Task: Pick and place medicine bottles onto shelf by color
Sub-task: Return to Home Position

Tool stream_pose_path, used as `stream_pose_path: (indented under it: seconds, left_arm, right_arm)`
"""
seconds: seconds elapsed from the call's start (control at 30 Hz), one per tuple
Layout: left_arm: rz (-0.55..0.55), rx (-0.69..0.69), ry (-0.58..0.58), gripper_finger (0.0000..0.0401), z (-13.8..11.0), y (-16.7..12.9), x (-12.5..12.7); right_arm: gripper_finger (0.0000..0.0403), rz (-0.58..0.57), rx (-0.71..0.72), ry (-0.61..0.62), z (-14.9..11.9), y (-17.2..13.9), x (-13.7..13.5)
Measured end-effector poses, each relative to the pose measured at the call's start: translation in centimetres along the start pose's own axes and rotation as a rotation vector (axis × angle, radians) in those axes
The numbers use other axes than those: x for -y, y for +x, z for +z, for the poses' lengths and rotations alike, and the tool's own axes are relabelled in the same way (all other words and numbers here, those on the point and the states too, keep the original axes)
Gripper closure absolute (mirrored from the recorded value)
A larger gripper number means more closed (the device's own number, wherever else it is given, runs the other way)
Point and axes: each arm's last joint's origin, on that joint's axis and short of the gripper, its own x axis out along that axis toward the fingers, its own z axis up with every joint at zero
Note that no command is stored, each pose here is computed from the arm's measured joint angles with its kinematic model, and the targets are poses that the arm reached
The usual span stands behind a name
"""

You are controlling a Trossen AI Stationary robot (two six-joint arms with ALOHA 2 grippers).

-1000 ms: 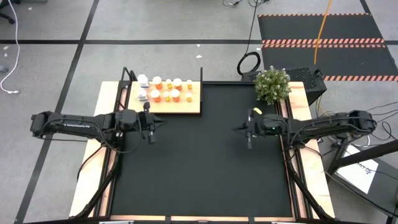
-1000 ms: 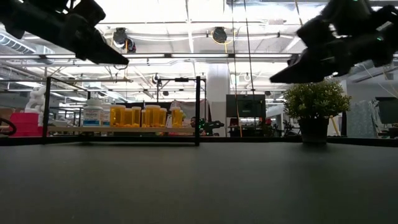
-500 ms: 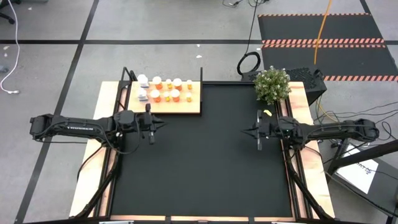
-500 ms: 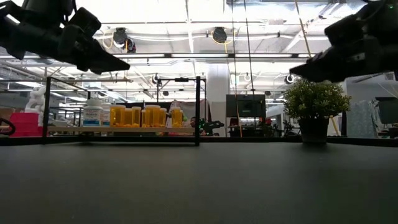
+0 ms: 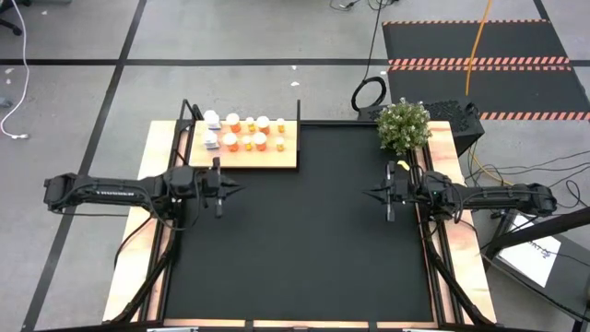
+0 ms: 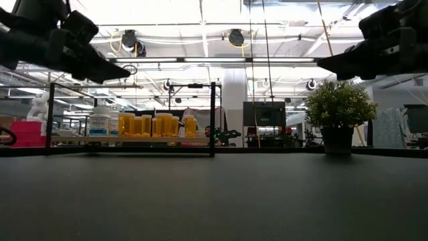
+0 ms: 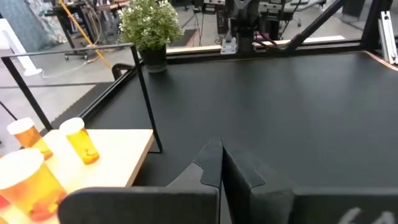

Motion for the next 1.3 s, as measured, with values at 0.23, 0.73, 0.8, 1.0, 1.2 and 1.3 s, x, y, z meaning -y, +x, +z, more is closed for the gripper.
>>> stream_pose_path:
  seconds: [0.23,0.73,0.8,1.0,1.2,1.3]
  left_arm:
    - [0.017,0.051,-0.050,0.0398,-1.3,-0.3,0.2]
    - [0.049,0.103,-0.073,0.0399,-2.6,-1.4,0.5]
    - [0.050,0.102,-0.075,0.0399,-2.6,-1.6,0.5]
    - [0.051,0.109,-0.069,0.0400,-2.6,-1.9,0.5]
    - [0.072,0.148,-0.054,0.0400,-2.2,-2.2,0.4]
    - [0.074,0.159,-0.050,0.0398,-2.2,-2.3,0.4]
  right_arm:
    - [0.0403,0.000,-0.002,-0.005,0.0,0.0,0.0]
    - [0.0403,0.004,-0.016,-0.006,-0.1,-0.5,-0.1]
    - [0.0403,0.002,-0.006,-0.011,-0.1,-0.7,-0.1]
    - [0.0403,-0.006,0.034,-0.041,0.3,-1.2,0.0]
    - [0.0403,-0.014,0.072,-0.062,0.6,-1.8,0.0]
    - [0.0403,-0.021,0.079,-0.070,0.6,-2.1,0.0]
